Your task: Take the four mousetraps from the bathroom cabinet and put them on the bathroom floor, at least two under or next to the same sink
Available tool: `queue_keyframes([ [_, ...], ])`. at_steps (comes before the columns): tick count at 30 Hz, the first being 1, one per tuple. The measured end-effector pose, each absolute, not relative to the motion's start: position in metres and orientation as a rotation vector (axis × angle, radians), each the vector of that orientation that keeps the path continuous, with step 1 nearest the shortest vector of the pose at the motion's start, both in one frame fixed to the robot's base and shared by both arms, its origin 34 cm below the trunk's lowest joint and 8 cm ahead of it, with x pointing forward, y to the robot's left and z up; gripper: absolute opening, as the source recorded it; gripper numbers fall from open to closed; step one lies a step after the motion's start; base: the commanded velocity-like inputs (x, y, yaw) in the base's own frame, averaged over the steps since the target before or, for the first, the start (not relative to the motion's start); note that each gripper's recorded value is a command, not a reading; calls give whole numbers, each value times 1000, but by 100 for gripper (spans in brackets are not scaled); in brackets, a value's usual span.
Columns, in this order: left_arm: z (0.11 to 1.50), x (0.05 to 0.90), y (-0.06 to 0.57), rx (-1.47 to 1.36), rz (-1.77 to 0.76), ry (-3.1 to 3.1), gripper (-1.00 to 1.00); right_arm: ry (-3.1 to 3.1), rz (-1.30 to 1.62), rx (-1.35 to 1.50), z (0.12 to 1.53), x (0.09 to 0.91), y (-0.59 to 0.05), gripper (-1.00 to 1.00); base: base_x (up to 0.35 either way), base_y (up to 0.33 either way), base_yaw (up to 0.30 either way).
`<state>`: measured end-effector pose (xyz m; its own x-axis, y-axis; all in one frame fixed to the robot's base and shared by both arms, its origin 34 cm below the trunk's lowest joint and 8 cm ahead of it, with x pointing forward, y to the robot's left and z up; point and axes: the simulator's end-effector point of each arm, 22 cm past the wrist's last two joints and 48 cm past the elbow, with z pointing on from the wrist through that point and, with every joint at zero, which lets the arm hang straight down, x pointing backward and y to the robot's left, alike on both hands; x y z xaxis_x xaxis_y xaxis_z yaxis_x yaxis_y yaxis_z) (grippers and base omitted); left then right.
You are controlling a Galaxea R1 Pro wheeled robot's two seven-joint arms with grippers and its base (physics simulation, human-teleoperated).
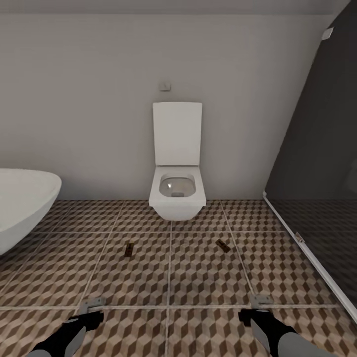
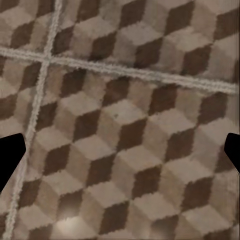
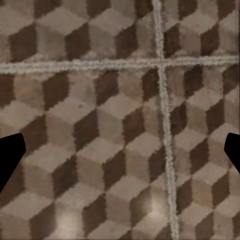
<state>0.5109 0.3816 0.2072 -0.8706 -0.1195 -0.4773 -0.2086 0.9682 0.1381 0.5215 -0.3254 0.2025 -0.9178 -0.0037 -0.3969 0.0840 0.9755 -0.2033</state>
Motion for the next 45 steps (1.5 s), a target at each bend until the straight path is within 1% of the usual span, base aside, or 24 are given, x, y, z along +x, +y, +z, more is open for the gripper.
queue_keyframes([
  [45, 295, 557, 382, -247, 223, 2453, 100, 2476, -290, 91, 294, 572, -331, 100, 0, 0, 0],
])
